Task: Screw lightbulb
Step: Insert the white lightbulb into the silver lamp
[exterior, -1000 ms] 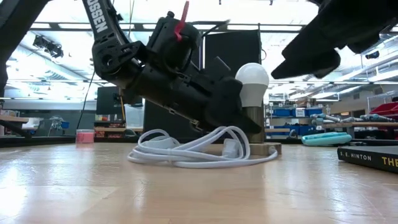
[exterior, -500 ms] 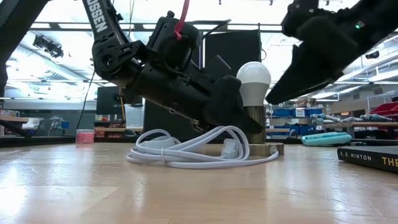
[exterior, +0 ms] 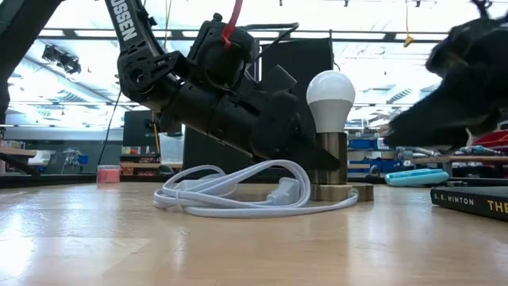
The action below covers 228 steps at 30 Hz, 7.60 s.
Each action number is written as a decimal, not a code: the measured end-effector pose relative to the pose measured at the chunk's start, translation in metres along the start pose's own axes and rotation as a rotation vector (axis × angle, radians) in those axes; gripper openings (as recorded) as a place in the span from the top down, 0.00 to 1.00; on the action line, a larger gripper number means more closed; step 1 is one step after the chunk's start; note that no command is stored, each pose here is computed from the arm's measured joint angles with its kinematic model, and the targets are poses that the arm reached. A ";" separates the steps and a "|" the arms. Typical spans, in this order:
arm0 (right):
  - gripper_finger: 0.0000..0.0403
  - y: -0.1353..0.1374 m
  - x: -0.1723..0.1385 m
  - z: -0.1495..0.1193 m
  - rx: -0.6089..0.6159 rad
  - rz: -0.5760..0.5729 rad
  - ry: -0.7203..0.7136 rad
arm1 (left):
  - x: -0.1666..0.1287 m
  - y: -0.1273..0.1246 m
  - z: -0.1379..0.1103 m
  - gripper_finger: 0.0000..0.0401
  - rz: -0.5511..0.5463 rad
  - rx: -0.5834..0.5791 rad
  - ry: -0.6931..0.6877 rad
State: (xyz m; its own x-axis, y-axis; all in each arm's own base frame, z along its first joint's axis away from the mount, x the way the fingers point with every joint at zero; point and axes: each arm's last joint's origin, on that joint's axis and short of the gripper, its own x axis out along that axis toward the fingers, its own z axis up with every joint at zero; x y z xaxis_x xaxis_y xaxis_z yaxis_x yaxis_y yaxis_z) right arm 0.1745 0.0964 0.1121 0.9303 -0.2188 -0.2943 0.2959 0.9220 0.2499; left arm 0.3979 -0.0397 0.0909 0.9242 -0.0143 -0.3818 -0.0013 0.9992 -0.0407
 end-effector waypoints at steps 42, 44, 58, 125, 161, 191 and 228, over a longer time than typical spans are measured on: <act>0.23 0.045 0.031 0.018 -0.065 0.277 0.083 | 0.000 -0.003 0.000 0.54 -0.069 -0.011 0.000; 0.24 0.052 0.025 0.017 -0.046 0.339 0.093 | 0.000 -0.001 0.000 0.54 -0.047 -0.018 -0.002; 0.29 0.031 0.036 0.018 -0.149 -0.007 0.009 | 0.000 -0.001 0.000 0.54 -0.049 -0.008 -0.002; 0.35 0.014 0.068 0.046 -0.299 0.140 0.007 | 0.000 -0.004 0.000 0.54 -0.103 0.012 0.001; 0.41 0.023 0.081 0.061 -0.035 -0.266 -0.037 | -0.002 -0.001 0.004 0.54 0.318 -0.144 -0.094; 0.13 0.036 0.065 0.055 -0.196 -0.100 0.237 | -0.001 -0.008 0.001 0.54 0.155 -0.013 -0.026; 0.26 0.053 0.037 0.047 -0.223 -0.109 0.226 | -0.001 -0.003 -0.001 0.54 0.114 -0.023 -0.009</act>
State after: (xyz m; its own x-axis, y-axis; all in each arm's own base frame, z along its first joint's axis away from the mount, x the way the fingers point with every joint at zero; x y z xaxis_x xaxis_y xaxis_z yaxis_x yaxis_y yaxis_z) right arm 0.2345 0.1218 0.1582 0.8168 -0.2665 -0.5116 0.3128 0.9498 0.0048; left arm 0.3969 -0.0426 0.0906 0.9209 0.0993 -0.3769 -0.1150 0.9932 -0.0193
